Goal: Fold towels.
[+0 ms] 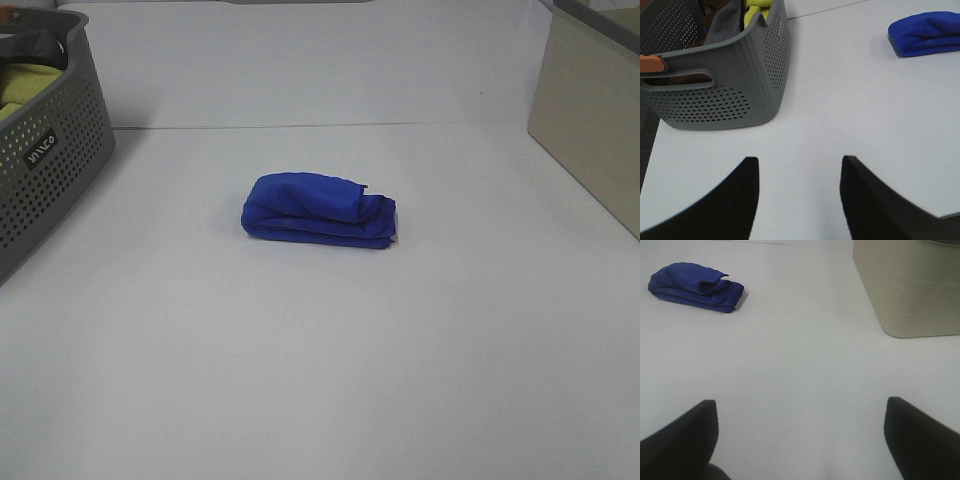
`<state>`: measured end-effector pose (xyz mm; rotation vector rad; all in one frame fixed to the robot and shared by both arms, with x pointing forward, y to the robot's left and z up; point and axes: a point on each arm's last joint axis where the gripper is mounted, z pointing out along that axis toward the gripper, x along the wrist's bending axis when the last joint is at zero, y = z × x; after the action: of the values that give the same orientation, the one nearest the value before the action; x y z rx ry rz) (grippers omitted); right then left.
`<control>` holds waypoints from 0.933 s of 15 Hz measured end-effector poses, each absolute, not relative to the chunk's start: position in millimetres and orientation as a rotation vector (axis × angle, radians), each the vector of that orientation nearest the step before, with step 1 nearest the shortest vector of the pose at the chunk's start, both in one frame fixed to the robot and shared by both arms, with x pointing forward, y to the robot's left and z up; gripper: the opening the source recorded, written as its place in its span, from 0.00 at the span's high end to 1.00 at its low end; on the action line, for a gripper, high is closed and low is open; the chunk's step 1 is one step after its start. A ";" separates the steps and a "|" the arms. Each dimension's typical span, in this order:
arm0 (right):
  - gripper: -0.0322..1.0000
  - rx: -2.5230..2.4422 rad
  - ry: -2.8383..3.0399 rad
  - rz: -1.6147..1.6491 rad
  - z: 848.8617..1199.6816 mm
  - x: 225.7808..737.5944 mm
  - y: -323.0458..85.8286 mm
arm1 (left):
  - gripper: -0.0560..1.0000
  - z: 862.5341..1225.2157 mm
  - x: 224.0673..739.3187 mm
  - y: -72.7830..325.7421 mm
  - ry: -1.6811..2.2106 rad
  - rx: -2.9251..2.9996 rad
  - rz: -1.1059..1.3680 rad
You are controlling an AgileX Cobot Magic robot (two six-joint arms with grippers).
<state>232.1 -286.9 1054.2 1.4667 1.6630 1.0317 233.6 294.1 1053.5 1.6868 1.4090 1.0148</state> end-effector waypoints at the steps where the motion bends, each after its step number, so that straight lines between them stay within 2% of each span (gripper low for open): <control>1: 0.15 1.466 1.663 1.037 1053.4 231.6 -286.6 | 0.48 1053.5 233.6 294.1 1.409 1.687 1.015; 14: 0.15 1.466 1.663 1.038 1053.4 231.6 -286.5 | 0.48 1053.5 233.6 294.1 1.409 1.687 1.015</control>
<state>231.6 -286.5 1053.4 1.4660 1.6629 1.0384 233.6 294.1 1053.5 1.6868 1.4090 1.0148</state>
